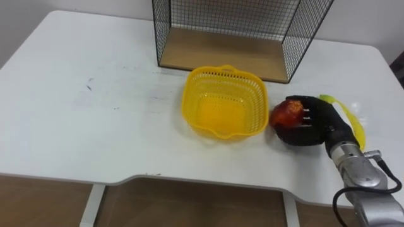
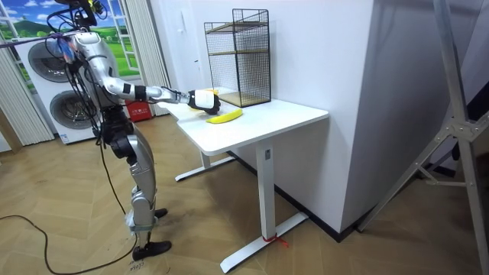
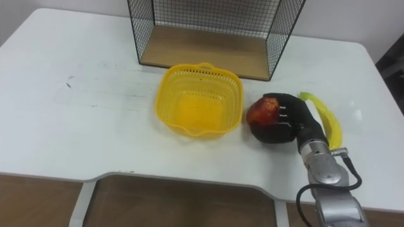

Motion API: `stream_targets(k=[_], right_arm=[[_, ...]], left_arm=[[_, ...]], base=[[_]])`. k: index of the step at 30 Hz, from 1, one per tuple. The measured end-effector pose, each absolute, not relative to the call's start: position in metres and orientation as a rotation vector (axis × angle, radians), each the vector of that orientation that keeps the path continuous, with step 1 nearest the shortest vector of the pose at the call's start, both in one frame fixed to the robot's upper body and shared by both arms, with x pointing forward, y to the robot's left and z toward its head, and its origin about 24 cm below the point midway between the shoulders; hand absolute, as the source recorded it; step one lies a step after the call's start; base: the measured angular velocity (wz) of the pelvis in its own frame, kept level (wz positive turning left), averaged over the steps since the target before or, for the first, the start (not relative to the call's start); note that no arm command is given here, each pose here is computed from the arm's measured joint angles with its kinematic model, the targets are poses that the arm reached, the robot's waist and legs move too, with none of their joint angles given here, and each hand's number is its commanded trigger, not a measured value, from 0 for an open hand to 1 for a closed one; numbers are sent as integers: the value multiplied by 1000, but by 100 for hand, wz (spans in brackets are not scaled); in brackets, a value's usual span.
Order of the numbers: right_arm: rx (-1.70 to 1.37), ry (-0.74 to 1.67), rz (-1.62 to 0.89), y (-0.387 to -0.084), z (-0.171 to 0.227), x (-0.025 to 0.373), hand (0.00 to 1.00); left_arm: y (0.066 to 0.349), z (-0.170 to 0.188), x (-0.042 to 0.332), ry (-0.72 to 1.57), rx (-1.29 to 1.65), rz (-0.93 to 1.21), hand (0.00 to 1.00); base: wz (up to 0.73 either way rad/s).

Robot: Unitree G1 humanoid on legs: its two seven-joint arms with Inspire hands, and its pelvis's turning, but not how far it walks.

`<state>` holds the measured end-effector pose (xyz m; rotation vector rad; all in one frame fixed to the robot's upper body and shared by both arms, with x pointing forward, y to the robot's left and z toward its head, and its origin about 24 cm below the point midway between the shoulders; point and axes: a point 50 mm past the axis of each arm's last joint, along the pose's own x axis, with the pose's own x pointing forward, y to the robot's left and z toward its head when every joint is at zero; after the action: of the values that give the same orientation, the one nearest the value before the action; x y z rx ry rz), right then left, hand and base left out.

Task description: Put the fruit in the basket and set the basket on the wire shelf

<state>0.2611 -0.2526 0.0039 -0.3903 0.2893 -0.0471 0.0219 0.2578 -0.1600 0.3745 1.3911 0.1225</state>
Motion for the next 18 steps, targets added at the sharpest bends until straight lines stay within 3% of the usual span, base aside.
stream_targets(k=[18], right_arm=[[-392,284,-46,-249,3,262,100]], left_arm=[[259,-159,25,1376,404,148,0]], base=[[0]])
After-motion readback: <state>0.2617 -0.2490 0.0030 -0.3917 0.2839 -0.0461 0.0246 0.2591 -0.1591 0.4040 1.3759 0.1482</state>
